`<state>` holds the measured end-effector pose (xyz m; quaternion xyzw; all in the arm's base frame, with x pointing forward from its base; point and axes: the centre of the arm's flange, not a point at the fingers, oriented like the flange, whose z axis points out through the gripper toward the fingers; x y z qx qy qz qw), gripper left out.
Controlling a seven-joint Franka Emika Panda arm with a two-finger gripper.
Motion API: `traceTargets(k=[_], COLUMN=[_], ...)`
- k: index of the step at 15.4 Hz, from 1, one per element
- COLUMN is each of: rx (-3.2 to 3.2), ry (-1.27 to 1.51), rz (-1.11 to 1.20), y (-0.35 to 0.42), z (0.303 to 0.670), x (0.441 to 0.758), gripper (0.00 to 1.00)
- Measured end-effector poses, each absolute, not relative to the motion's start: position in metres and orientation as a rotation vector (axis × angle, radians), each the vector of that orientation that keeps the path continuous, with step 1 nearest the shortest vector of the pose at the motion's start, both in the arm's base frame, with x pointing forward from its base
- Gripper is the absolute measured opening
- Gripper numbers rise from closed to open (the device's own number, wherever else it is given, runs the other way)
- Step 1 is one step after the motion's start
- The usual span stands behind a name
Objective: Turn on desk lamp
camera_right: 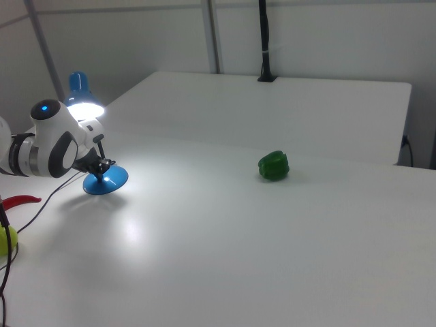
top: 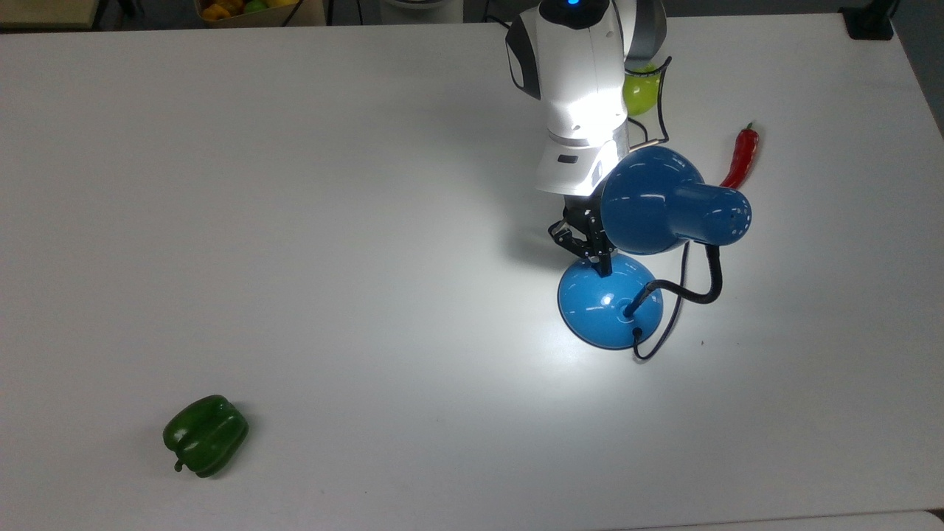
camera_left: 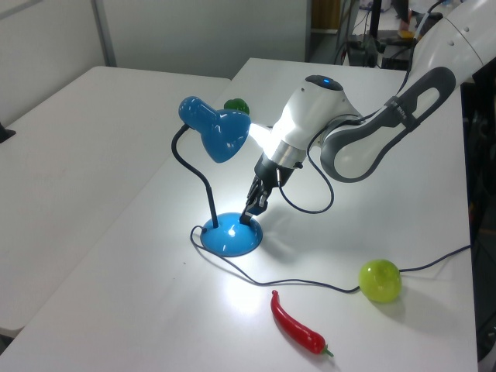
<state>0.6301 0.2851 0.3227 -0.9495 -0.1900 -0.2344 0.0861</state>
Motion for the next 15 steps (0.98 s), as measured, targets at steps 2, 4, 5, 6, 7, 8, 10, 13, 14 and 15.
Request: traceTargets(k=[2, 4, 5, 6, 7, 8, 10, 13, 14, 15], rx=[-2.828, -2.827, -2.827, -2.829, -2.830, -2.835, -2.854, -2.892, -2.903, -2.916], ry=[-0.566, -0.566, -0.567, -0.567, -0.568, -0.567, -0.563, -0.549, -0.547, -0.545], rz=[-0.702, -0.707, -0.706, -0.703, -0.700, -0.691, -0.646, -0.554, -0.521, -0.481], y=[0.285, 0.285, 0.284, 0.284, 0.283, 0.281, 0.274, 0.259, 0.255, 0.251], z=[0.324, 0.328, 0.328, 0.329, 0.329, 0.329, 0.331, 0.346, 0.353, 0.360], x=[0.630, 0.629, 0.628, 0.626, 0.624, 0.621, 0.618, 0.617, 0.615, 0.613], gripper=[0.01, 0.01, 0.01, 0.01, 0.01, 0.01, 0.01, 0.01, 0.01, 0.01])
